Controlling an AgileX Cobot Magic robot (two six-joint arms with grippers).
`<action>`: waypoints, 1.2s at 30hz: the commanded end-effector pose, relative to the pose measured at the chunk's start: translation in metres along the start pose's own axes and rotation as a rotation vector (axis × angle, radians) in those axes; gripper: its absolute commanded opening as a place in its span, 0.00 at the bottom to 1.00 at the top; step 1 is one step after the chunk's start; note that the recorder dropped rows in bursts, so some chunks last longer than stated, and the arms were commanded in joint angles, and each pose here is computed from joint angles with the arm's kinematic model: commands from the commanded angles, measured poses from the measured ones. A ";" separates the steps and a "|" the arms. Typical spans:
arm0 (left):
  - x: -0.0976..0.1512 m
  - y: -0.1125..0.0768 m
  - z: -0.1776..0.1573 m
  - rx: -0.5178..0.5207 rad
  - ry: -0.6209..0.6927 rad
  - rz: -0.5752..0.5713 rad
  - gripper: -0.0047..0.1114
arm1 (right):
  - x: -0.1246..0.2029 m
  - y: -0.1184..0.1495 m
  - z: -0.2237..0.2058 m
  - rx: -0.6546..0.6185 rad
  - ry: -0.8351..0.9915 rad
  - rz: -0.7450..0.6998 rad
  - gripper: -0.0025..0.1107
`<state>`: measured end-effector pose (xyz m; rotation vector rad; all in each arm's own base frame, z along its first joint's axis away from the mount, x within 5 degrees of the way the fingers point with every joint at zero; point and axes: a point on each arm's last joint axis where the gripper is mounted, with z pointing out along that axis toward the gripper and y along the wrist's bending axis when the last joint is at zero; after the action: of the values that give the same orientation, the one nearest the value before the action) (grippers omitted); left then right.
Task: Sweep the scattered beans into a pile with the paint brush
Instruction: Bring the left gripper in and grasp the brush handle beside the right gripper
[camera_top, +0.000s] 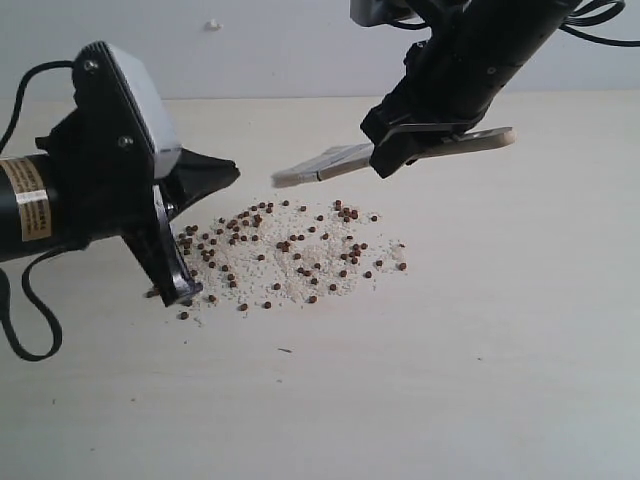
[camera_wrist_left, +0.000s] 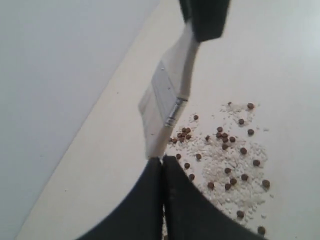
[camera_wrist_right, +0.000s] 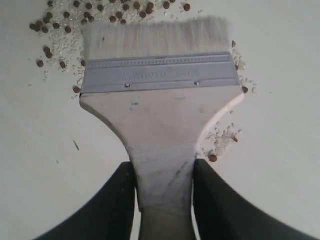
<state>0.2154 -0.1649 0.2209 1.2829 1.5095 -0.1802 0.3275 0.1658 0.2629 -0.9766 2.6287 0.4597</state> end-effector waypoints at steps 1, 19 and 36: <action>0.010 -0.010 0.008 0.091 0.029 0.202 0.19 | -0.004 0.003 -0.002 -0.019 -0.029 0.020 0.02; 0.012 0.006 0.065 0.051 -0.026 0.263 0.49 | -0.004 0.011 -0.002 -0.117 -0.026 0.059 0.02; 0.014 0.010 0.097 0.055 -0.085 0.258 0.47 | -0.003 0.012 -0.002 -0.120 -0.020 0.059 0.02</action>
<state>0.2824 -0.2179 0.1728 1.5095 1.2696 -0.1005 0.3210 0.1735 0.2657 -0.9295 2.6589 0.6327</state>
